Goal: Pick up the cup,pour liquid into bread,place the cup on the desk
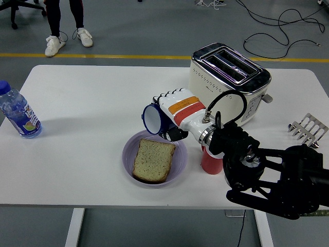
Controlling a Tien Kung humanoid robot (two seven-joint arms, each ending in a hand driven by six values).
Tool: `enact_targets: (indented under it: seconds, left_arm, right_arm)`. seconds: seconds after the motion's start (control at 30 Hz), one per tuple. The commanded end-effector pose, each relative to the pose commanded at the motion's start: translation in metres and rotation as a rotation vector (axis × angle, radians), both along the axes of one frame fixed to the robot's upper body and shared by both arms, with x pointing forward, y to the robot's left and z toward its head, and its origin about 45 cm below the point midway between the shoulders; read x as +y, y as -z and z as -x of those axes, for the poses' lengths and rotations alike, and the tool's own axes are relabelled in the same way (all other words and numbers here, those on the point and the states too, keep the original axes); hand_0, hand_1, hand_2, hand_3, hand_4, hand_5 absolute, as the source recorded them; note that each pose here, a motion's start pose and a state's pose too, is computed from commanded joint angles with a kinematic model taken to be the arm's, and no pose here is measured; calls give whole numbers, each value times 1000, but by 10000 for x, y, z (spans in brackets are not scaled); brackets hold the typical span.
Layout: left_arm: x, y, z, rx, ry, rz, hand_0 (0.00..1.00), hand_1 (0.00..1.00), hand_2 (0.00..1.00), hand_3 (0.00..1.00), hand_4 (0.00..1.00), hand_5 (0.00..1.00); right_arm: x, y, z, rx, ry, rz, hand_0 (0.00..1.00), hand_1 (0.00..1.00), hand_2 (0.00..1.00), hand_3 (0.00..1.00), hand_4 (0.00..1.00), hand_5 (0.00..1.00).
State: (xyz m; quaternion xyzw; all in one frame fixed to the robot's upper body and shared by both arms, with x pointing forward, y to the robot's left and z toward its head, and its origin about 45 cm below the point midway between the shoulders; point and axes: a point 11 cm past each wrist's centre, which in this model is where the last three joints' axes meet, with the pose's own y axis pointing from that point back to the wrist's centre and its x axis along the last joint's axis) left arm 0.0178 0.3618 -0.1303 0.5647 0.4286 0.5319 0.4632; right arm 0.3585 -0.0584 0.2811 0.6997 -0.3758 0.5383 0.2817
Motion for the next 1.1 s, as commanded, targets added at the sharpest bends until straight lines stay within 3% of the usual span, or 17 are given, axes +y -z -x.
enact_targets:
  seconds: [0.33, 0.47, 0.6, 0.7, 0.93, 1.1]
  left_arm:
    - [-1, 1, 6, 0, 3, 1, 663, 706, 727, 633, 398, 918]
    - [0, 1, 9, 1, 3, 1, 663, 704, 728, 634, 398, 918]
    - [2, 1, 15, 1, 3, 0, 662, 705, 728, 636, 399, 918]
    - [9, 0, 28, 3, 5, -1, 662, 705, 728, 636, 399, 918]
    - [25, -1, 70, 11, 9, -3, 662, 705, 728, 634, 400, 921]
    - [34, -1, 95, 18, 17, -5, 662, 705, 728, 635, 399, 920]
  right_arm:
    - [-495, -305, -164, 270, 133, -521, 380, 397, 513, 539, 586, 19]
    - [-744, -269, -181, 411, 208, -692, 383, 395, 512, 540, 585, 22]
    - [-976, -181, -152, 514, 273, -836, 385, 396, 513, 541, 584, 21]
    - [-1263, -129, -113, 510, 326, -941, 385, 396, 513, 541, 584, 21]
    - [-1874, 99, -46, 342, 451, -982, 401, 400, 516, 542, 583, 19]
    - [-2124, 321, 32, 299, 492, -991, 404, 404, 520, 544, 574, 2]
